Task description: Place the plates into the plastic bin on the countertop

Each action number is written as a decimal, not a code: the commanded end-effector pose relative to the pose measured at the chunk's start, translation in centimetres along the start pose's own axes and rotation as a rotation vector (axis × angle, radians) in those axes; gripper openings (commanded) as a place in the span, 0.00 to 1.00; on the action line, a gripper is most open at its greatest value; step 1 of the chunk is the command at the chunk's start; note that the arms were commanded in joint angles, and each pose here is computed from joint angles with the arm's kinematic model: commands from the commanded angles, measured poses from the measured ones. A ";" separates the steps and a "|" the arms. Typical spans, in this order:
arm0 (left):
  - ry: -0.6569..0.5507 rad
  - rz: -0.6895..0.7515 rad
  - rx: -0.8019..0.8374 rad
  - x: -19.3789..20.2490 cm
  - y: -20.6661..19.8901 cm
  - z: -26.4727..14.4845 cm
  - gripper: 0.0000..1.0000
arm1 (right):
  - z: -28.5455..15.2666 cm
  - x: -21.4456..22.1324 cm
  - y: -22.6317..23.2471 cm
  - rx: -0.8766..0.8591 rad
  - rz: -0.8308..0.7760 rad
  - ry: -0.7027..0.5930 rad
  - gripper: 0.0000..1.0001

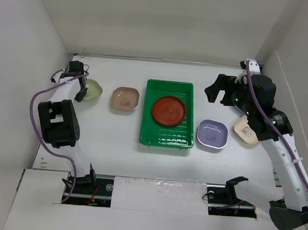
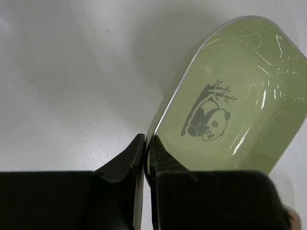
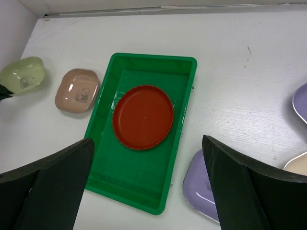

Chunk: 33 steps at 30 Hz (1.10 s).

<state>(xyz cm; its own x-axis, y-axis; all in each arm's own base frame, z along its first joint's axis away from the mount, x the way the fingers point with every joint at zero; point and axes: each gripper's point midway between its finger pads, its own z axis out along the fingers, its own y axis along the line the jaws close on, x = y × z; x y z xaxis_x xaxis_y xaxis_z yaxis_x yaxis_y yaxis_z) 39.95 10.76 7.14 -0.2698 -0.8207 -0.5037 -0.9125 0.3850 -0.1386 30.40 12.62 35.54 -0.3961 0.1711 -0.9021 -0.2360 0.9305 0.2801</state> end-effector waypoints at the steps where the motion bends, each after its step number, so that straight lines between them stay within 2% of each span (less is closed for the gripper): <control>1: -0.251 -0.079 0.075 -5.9 -1.7 -9.4 0.00 | -0.8 -2.2 0.6 -0.018 -0.015 -0.088 1.00; 4: -0.333 0.005 0.222 -6.0 -5.4 -15.3 0.00 | -0.8 -2.0 0.3 -0.006 -0.015 -0.082 1.00; 7: -0.346 0.157 0.361 -1.2 -9.6 -20.7 0.00 | -0.8 -2.1 0.0 0.014 -0.014 -0.088 1.00; 8: -0.297 0.230 0.437 2.6 -11.1 -22.5 0.00 | -0.9 -1.9 -0.1 0.017 -0.014 -0.078 1.00; 11: -0.190 0.315 0.574 8.2 -13.4 -24.3 0.00 | -0.9 -1.8 -0.8 0.046 -0.011 -0.077 1.00; 15: -0.047 0.440 0.721 18.4 -14.9 -27.4 0.00 | -1.4 -2.0 -1.0 0.055 -0.008 -0.078 1.00; 18: -0.006 0.495 0.729 23.2 -14.9 -27.7 0.00 | -1.9 -2.6 -1.2 0.060 -0.005 -0.098 1.00; 22: 0.065 0.524 0.735 26.4 -15.1 -26.0 0.00 | -2.1 -2.7 -1.1 0.059 0.005 -0.098 1.00; 30: 0.106 0.557 0.692 28.5 -14.6 -23.6 0.00 | -2.4 -2.7 -1.1 0.059 0.005 -0.098 1.00; 31: 0.118 0.567 0.685 28.9 -14.2 -23.3 0.08 | -2.4 -2.7 -1.1 0.059 0.005 -0.098 1.00; 32: 0.121 0.574 0.714 29.0 -14.4 -23.5 0.35 | -2.5 -2.4 -1.2 0.060 0.005 -0.097 1.00; 33: 0.141 0.579 0.741 29.6 -14.3 -24.2 0.42 | -2.5 -2.4 -1.1 0.051 0.004 -0.094 1.00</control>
<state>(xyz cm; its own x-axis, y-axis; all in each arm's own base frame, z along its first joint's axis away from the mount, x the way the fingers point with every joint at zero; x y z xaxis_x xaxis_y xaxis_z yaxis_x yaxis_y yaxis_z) 37.66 -27.79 13.37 -0.7085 -0.4209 -0.5664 -0.2548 0.9011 -0.3509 29.83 10.96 35.99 -0.3729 0.1844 -0.9094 -0.1812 0.9467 0.2662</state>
